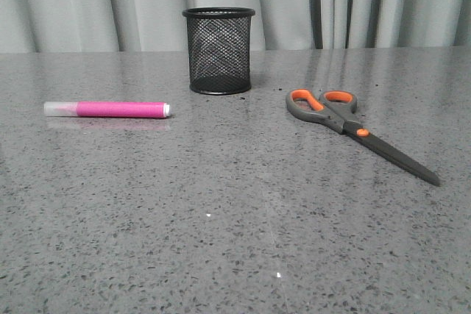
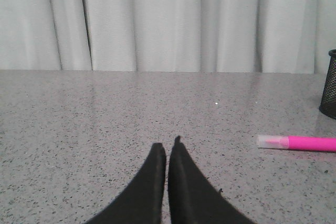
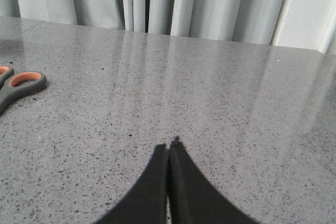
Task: Put pen and scissors into bin
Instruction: 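Move the left gripper toward the pink marker pen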
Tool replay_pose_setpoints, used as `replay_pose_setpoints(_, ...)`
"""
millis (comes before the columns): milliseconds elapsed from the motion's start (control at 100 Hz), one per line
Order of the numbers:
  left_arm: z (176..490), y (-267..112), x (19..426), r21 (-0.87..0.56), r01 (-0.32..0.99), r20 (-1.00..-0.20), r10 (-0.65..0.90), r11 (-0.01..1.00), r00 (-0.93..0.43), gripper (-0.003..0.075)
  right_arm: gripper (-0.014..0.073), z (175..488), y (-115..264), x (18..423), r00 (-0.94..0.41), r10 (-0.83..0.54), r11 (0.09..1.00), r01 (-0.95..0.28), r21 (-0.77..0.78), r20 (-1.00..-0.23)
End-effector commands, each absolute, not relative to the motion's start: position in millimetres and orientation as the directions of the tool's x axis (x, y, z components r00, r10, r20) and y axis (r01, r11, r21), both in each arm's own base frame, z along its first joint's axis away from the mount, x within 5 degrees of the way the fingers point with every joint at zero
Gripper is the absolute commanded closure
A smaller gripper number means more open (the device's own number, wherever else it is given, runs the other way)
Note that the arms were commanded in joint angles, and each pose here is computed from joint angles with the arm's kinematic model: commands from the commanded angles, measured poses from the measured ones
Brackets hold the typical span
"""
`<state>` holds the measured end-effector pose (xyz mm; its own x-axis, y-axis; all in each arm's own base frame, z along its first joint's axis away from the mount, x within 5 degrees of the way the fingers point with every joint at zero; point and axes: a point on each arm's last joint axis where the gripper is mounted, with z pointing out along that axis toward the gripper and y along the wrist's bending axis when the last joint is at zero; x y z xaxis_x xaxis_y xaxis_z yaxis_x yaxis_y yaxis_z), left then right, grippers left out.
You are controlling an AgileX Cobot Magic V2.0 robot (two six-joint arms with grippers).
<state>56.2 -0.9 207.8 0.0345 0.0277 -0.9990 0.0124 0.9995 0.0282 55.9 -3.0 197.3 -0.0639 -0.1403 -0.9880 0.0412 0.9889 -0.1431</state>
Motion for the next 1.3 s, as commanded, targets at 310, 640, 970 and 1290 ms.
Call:
replay_pose_setpoints(310, 201.7, 0.0, 55.2, -0.081, 0.011, -0.992, -0.081, 0.997, 0.098, 0.0739, 0.0664, 205.7, -2.9, 54.7, 0.08, -0.054, 0.997, 0.057, -0.05, -0.995)
replay_pose_setpoints(640, 201.4, 0.4, 55.2, -0.373, 0.034, -0.923, -0.374, 0.927, 0.089, 0.0739, 0.0664, 211.8, -4.2, 53.9, 0.158, 0.14, 0.988, 0.045, 0.148, -0.977)
replay_pose_setpoints(970, 213.6, 0.6, 53.3, -0.575, 0.07, -0.808, -0.58, 0.815, 0.107, 0.0739, 0.0663, 227.6, -3.7, 51.0, 0.175, 0.466, 0.883, -0.021, 0.47, -0.867)
replay_pose_setpoints(1290, 285.1, -8.3, 61.2, -0.301, 0.09, -0.954, -0.3, 0.949, -0.023, 0.074, 0.0659, 287.2, 6.1, 70.6, -0.081, 0.27, 0.961, -0.035, 0.274, -0.959)
